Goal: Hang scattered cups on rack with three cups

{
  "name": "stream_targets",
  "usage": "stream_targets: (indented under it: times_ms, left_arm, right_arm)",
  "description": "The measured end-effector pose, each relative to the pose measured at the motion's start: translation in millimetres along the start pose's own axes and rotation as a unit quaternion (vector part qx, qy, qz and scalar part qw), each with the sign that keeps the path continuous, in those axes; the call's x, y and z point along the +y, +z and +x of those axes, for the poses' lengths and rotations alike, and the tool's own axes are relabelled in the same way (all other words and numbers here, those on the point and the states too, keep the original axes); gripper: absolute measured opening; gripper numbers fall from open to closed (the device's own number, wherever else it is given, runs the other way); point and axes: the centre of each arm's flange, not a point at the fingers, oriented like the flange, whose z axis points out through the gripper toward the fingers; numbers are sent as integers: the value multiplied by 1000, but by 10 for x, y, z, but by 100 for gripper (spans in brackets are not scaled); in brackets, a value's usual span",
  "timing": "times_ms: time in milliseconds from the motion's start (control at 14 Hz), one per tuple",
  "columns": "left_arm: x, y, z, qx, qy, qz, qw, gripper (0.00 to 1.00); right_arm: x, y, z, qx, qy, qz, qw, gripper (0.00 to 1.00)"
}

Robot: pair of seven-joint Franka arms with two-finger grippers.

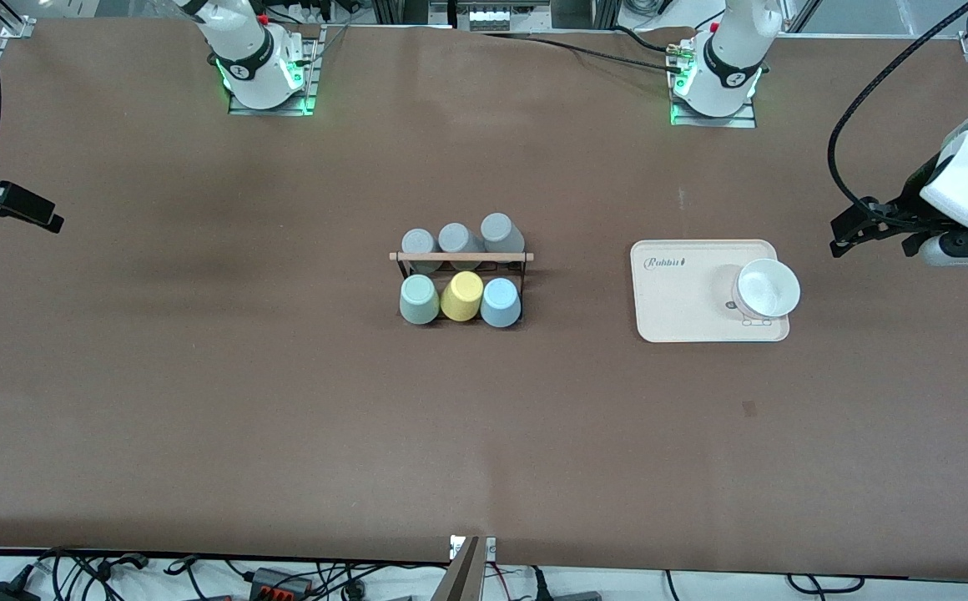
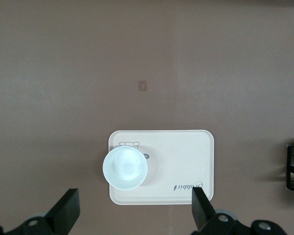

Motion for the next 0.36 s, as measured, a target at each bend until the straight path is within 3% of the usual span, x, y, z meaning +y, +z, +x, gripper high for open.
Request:
stream_targets:
  times_ms: [357]
  left_arm:
    - [-5, 1, -1, -1, 0, 0, 1000, 100]
  right_arm:
    - [-4, 13, -1, -2, -1, 0, 1000, 100]
